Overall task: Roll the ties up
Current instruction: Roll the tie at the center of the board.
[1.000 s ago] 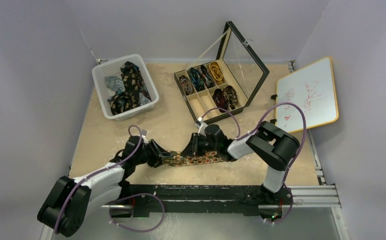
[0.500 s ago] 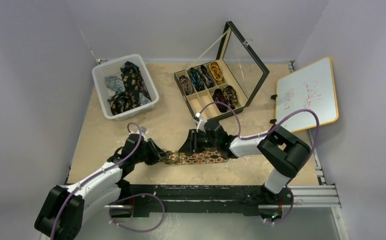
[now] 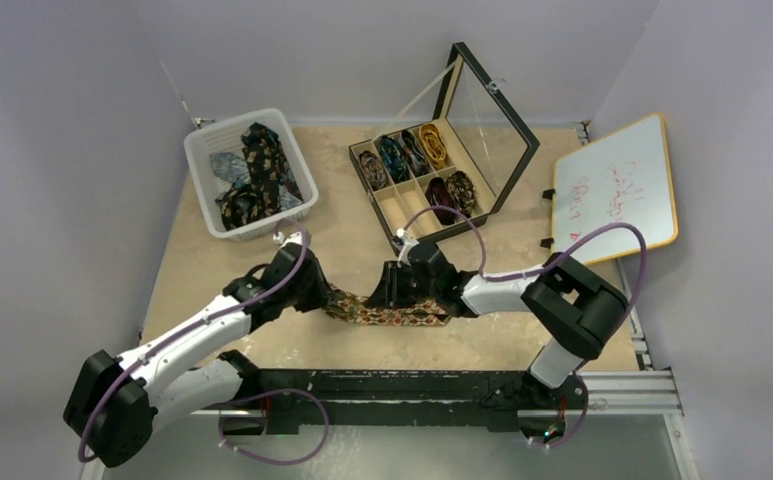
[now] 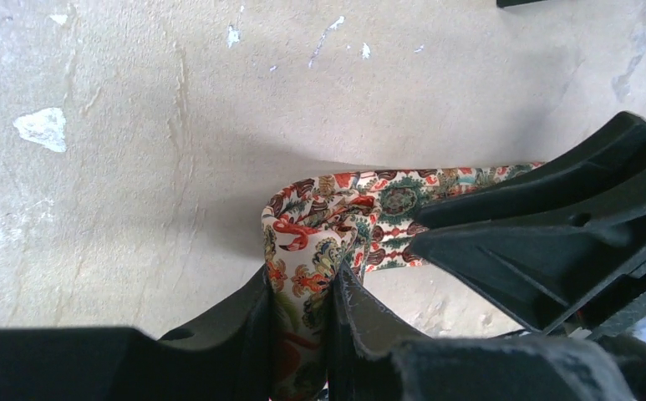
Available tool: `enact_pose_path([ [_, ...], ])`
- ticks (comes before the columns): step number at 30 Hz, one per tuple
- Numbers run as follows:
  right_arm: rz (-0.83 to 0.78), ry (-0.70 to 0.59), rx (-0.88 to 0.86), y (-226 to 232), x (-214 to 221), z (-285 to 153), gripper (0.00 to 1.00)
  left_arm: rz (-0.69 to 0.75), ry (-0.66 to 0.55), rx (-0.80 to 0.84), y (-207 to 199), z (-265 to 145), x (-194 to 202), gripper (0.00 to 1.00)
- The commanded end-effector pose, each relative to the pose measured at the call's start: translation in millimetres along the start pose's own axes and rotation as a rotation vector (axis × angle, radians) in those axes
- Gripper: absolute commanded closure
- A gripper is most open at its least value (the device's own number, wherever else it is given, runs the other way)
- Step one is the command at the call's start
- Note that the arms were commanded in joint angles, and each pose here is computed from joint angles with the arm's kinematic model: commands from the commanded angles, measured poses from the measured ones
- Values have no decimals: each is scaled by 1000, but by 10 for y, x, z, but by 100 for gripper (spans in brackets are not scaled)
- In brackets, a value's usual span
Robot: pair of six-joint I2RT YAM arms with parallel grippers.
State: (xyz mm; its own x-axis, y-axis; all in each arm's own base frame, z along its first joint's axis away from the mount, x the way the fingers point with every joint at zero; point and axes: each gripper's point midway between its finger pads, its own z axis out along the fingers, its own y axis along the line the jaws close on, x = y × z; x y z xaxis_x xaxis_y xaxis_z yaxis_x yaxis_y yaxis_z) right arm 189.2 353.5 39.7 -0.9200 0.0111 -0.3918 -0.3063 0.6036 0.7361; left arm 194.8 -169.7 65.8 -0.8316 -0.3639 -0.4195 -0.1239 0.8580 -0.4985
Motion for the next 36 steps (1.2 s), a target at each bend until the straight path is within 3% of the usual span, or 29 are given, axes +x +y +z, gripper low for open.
enact_pose_path([
  [1, -16, -129, 96, -26, -329, -131, 67, 120, -48, -190, 104, -97, -134, 93],
  [8, -38, -298, 278, -246, -666, -426, 66, 231, -70, -457, 159, -137, -140, 96],
  [17, -17, -416, 342, -346, -798, -736, 62, 322, -186, -730, 83, -296, -93, 97],
  [27, 36, -429, 347, -485, -758, -782, 61, 371, -245, -819, -104, -212, 49, 94],
  [36, 94, -417, 312, -617, -714, -768, 57, 428, -196, -690, -433, 123, 218, 85],
])
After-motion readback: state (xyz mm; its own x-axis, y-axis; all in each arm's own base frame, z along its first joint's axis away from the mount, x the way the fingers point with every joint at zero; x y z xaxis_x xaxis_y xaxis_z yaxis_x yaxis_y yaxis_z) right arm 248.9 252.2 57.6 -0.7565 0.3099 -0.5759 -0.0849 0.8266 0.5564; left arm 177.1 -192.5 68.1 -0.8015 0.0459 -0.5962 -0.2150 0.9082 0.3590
